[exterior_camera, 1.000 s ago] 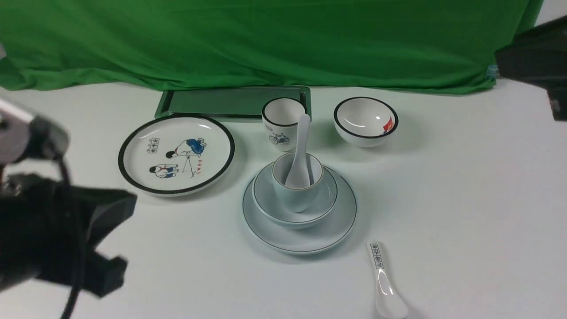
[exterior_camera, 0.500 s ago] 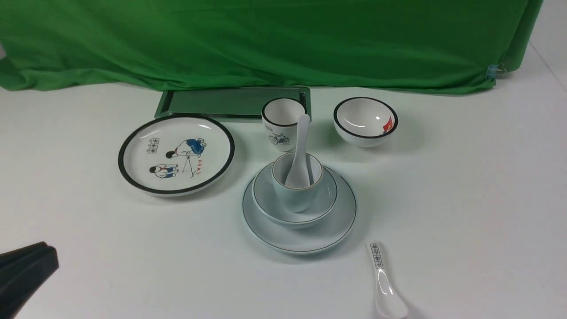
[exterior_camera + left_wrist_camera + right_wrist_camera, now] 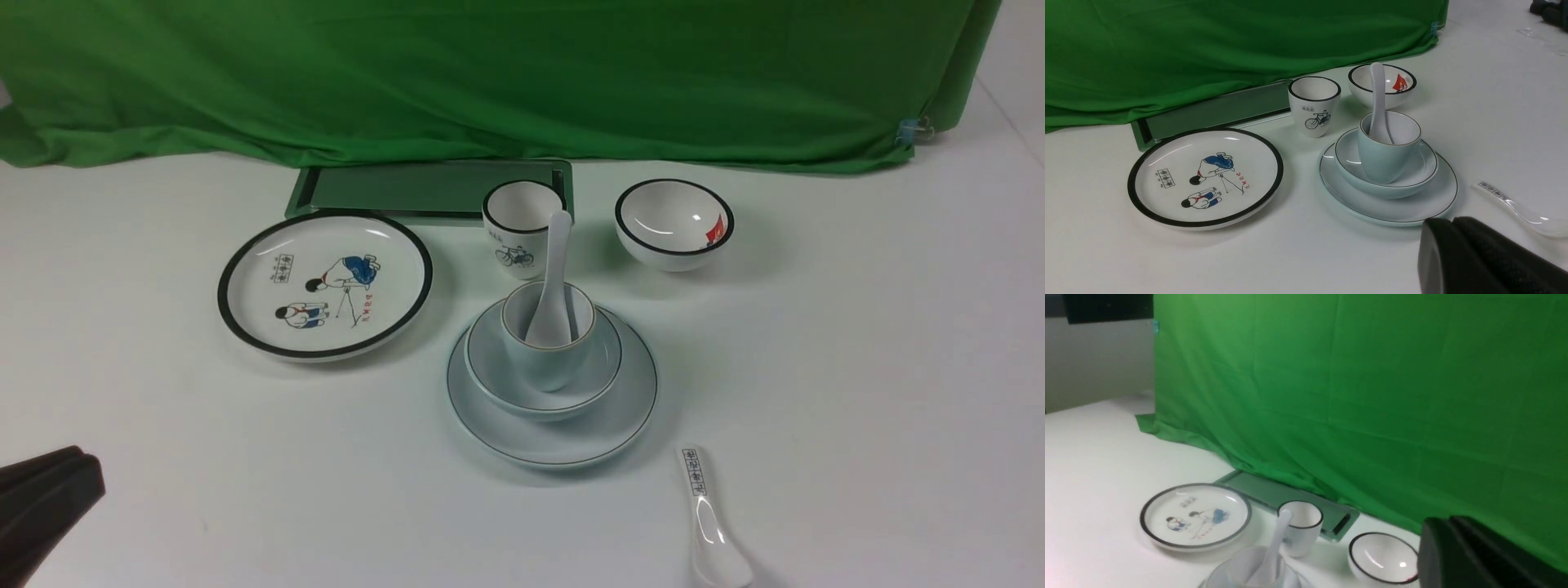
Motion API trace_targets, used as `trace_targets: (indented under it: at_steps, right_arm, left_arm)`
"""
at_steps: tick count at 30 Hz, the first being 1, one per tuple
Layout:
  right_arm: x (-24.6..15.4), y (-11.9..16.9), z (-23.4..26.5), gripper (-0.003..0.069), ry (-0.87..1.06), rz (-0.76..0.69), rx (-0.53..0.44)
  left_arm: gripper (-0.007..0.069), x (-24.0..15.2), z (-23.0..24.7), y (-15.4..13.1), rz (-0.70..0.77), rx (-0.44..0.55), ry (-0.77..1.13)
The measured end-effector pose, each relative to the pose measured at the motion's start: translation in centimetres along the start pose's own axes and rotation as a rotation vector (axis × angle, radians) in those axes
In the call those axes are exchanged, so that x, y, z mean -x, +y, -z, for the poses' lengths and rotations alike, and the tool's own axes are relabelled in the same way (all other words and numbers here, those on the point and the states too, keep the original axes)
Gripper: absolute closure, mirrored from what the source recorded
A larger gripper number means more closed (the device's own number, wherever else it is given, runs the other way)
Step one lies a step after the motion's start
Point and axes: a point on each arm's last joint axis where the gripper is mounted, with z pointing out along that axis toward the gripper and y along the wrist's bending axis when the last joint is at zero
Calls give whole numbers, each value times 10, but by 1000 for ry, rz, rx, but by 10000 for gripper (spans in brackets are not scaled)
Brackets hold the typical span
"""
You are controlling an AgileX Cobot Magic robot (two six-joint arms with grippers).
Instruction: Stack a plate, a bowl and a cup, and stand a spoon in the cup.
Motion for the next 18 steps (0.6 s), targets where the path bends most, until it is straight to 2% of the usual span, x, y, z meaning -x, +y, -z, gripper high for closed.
trace_targets:
  at_steps: [9, 13, 15, 16, 18]
  right_arm:
    - [0, 0, 0, 598, 0, -25, 0]
    - [0, -1, -2, 601, -57, -23, -13]
    - [-12, 0, -2, 645, -109, -23, -27]
    - [-13, 0, -2, 646, -121, -22, -32]
    - [-41, -1, 3, 648, -151, -20, -85]
  left_arm:
    - [657, 0, 0, 0, 0, 0, 0]
    - [657, 0, 0, 0, 0, 0, 0]
    - [657, 0, 0, 0, 0, 0, 0]
    - [657, 0, 0, 0, 0, 0, 0]
    - [657, 0, 0, 0, 0, 0, 0]
